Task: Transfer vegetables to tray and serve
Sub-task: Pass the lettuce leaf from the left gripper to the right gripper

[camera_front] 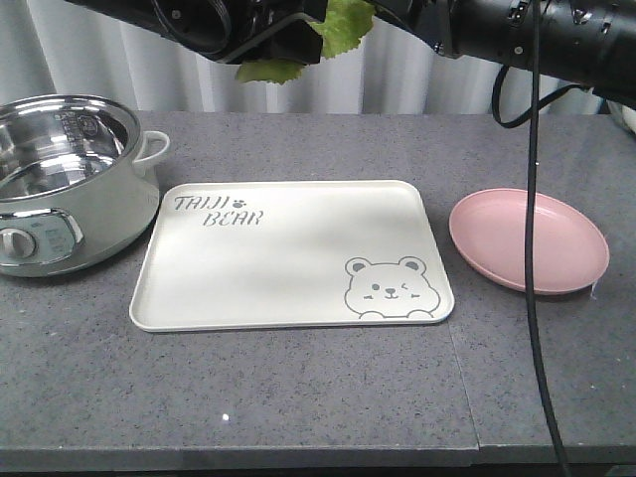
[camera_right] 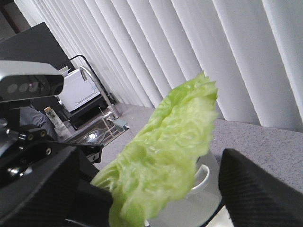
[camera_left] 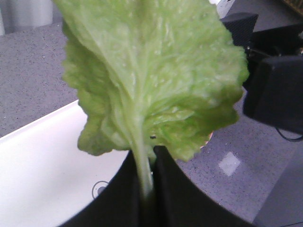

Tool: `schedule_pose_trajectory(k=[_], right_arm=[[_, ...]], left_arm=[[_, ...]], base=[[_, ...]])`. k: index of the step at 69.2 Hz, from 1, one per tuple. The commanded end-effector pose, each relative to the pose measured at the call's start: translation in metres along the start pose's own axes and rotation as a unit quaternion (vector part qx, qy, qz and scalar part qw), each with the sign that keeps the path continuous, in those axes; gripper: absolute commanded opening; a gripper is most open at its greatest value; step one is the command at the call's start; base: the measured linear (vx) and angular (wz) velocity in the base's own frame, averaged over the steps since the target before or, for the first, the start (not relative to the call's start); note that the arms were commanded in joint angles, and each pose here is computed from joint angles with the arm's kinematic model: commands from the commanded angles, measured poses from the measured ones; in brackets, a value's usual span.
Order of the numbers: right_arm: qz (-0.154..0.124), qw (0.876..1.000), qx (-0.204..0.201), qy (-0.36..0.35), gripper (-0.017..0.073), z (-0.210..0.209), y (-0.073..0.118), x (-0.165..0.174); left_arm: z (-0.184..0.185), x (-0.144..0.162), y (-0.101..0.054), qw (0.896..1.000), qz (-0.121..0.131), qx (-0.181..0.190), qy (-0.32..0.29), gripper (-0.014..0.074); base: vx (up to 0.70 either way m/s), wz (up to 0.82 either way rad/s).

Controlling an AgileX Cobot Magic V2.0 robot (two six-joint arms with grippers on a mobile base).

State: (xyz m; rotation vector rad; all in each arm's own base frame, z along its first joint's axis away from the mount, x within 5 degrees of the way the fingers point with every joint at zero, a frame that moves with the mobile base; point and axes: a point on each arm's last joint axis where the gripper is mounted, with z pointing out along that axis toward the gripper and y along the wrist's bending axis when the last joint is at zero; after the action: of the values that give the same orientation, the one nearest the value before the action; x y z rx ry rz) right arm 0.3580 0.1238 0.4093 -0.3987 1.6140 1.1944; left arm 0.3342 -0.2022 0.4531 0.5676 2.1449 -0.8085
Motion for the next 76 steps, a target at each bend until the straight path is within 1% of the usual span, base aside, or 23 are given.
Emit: schedule_pose_trajectory(k=[1,10,14,17,22,26,33,34,41,43,48,53,60,65,72,76], right_arm=[[0.003,0.998,-0.034,-0.054,0.0578,-0.002,0.029,-0.021],[0.006,0.998,-0.017,-0.057,0.0578,0.004,0.028,-0.018],[0.006,0.998,-0.018,-0.056,0.0570,0.004,0.028,-0.018],[0.006,0.998,-0.017,-0.057,0.0553,0.004,0.028,-0.018],[0.007,0.998,-0.014,-0.058,0.0493,0.004,0.028,-0.018],[0.007,0.998,-0.013,-0.058,0.0416,0.004,0.027,-0.018],[0.006,0.998,-0.012,-0.058,0.0241,0.004,0.027,-0.018],[0.006,0.998,-0.012,-0.059,0.0202,0.004,0.027,-0.018],[0.006,0.998,-0.011,-0.059,0.0018,0.004,0.027,-0.018],[0.005,0.998,-0.011,-0.059,-0.0015,0.004,0.027,-0.018],[0.005,0.998,-0.012,-0.059,-0.0009,0.004,0.027,-0.018],[0.005,0.998,-0.011,-0.059,-0.0008,0.004,0.027,-0.018],[0.000,0.998,-0.011,-0.059,-0.0008,0.004,0.027,-0.018],[-0.011,0.998,-0.010,-0.059,-0.0008,0.004,0.027,-0.018],[-0.012,0.998,-0.001,-0.062,-0.0008,0.004,0.025,-0.019],[-0.012,0.998,0.014,-0.068,-0.0006,0.003,0.023,-0.020]], left_arm=[[-0.026,-0.015,-0.018,0.997,0.008,0.020,-0.070,-0.0008],[-0.026,-0.015,-0.018,0.997,0.008,0.021,-0.068,-0.0008],[-0.026,-0.015,-0.018,0.997,0.008,0.021,-0.068,-0.0008],[-0.026,-0.015,-0.018,0.997,0.008,0.021,-0.068,-0.0008],[-0.026,-0.015,-0.018,0.998,0.008,0.021,-0.067,-0.0008],[-0.026,-0.015,-0.018,0.998,0.008,0.021,-0.066,-0.0008],[-0.026,-0.014,-0.019,0.998,0.008,0.021,-0.062,-0.0008],[-0.026,-0.014,-0.019,0.998,0.008,0.021,-0.060,-0.0008],[-0.026,-0.013,-0.019,0.998,0.008,0.022,-0.056,-0.0006],[-0.026,-0.013,-0.019,0.998,0.008,0.022,-0.055,-0.0004],[-0.026,-0.013,-0.019,0.998,0.008,0.022,-0.055,0.0010],[-0.026,-0.013,-0.019,0.998,0.008,0.022,-0.055,0.0048],[-0.029,-0.013,-0.020,0.998,0.006,0.023,-0.058,0.0140],[-0.032,-0.013,-0.022,0.998,0.006,0.023,-0.060,0.0221],[-0.042,-0.015,-0.025,0.997,0.013,0.020,-0.069,0.0330],[-0.048,-0.015,-0.027,0.997,0.022,0.012,-0.072,0.0368]], base=[[0.00,0.00],[0.00,0.00],[0.00,0.00],[0.00,0.00],[0.00,0.00],[0.00,0.00],[0.00,0.00],[0.00,0.00],[0.00,0.00],[0.00,0.00],[0.00,0.00],[0.00,0.00],[0.00,0.00],[0.00,0.00],[0.00,0.00],[0.00,0.00]])
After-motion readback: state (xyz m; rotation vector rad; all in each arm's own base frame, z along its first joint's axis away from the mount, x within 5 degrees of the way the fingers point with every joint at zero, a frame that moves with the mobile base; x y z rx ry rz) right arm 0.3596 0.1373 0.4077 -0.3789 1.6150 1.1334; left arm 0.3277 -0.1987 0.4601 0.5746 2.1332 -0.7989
